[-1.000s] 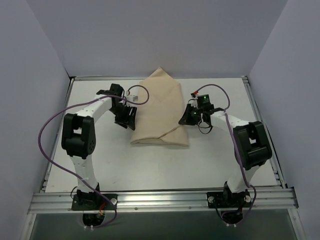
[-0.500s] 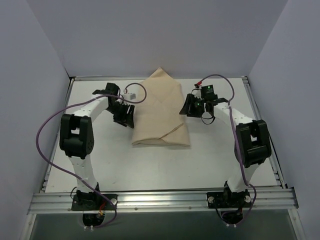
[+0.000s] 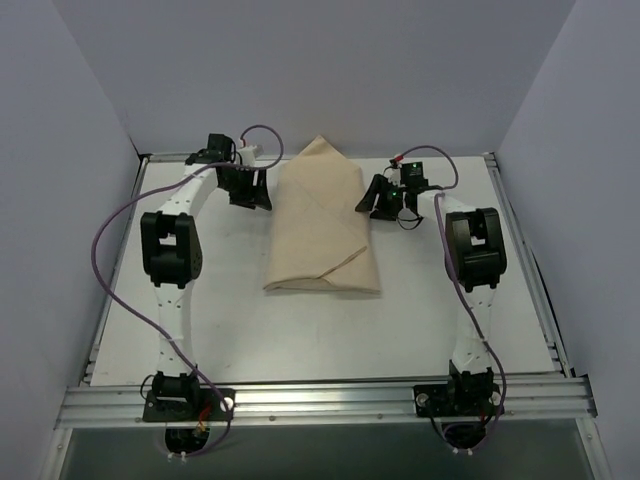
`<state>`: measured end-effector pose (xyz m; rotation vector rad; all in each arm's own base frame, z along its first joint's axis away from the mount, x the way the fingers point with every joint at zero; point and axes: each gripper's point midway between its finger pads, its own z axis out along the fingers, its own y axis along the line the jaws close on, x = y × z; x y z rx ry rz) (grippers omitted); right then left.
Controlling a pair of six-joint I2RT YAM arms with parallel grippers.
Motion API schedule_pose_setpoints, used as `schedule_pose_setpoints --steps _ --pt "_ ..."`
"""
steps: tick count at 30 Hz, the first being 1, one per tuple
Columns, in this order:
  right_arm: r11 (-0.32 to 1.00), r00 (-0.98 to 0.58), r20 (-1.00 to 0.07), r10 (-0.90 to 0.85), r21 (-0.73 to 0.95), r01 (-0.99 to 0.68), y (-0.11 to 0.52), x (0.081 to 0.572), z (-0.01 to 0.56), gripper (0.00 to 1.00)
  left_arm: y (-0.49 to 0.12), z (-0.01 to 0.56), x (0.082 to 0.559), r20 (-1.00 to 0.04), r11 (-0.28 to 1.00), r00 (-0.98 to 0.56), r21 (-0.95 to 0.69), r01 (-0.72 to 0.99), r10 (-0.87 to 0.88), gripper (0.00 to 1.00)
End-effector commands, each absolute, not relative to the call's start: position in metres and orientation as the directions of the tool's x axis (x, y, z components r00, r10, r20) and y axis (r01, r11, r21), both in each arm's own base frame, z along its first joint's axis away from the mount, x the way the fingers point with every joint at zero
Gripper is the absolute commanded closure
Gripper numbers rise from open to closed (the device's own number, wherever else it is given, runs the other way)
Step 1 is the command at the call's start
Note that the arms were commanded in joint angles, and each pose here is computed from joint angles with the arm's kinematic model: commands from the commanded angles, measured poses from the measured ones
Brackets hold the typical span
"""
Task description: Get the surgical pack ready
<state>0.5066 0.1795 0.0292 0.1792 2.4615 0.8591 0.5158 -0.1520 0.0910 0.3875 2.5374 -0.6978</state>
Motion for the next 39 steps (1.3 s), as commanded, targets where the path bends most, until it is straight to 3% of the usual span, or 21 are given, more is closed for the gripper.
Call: schedule_pose_setpoints --steps 1,8,10,14,21,23,29,37,39 --pt "0.741 -0.847 -0.44 0.298 0.666 -0.085 0.189 0.518 0.036 0.47 -0.178 0.078 0.51 -0.47 0.801 -0.869 -0.456 0.389 0.155 0.3" --pt "0.713 -0.855 -0.414 0.311 0.697 -0.078 0.192 0.508 0.016 0.63 -0.177 0.043 0.527 -0.424 0.841 -0.898 -0.439 0.317 0.117 0.32" --pt "0.715 -0.862 -0.401 0.31 0.696 -0.067 0.191 0.505 0.01 0.73 -0.176 0.036 0.526 -0.414 0.84 -0.902 -0.44 0.316 0.122 0.34" --pt "0.703 -0.868 -0.385 0.315 0.709 -0.059 0.193 0.502 0.005 0.86 -0.182 0.03 0.519 -0.396 0.827 -0.909 -0.464 0.318 0.128 0.47" --pt "0.688 -0.87 -0.383 0.311 0.722 -0.072 0.195 0.493 0.01 0.97 -0.189 0.023 0.497 -0.357 0.801 -0.923 -0.505 0.321 0.144 0.81" --pt "0.687 -0.872 -0.381 0.307 0.723 -0.074 0.194 0.489 0.012 1.0 -0.185 0.024 0.491 -0.349 0.802 -0.926 -0.505 0.318 0.147 0.86" --pt "0.689 -0.879 -0.374 0.296 0.721 -0.075 0.192 0.462 0.016 1.0 -0.175 0.033 0.459 -0.348 0.814 -0.925 -0.486 0.32 0.156 0.87" --pt "0.706 -0.899 -0.344 0.272 0.706 -0.056 0.191 0.387 0.027 1.0 -0.163 0.064 0.409 -0.384 0.806 -0.901 -0.458 0.376 0.202 0.86" --pt "0.708 -0.899 -0.347 0.268 0.703 -0.06 0.192 0.38 0.032 0.89 -0.161 0.068 0.397 -0.374 0.803 -0.903 -0.461 0.378 0.21 0.83"
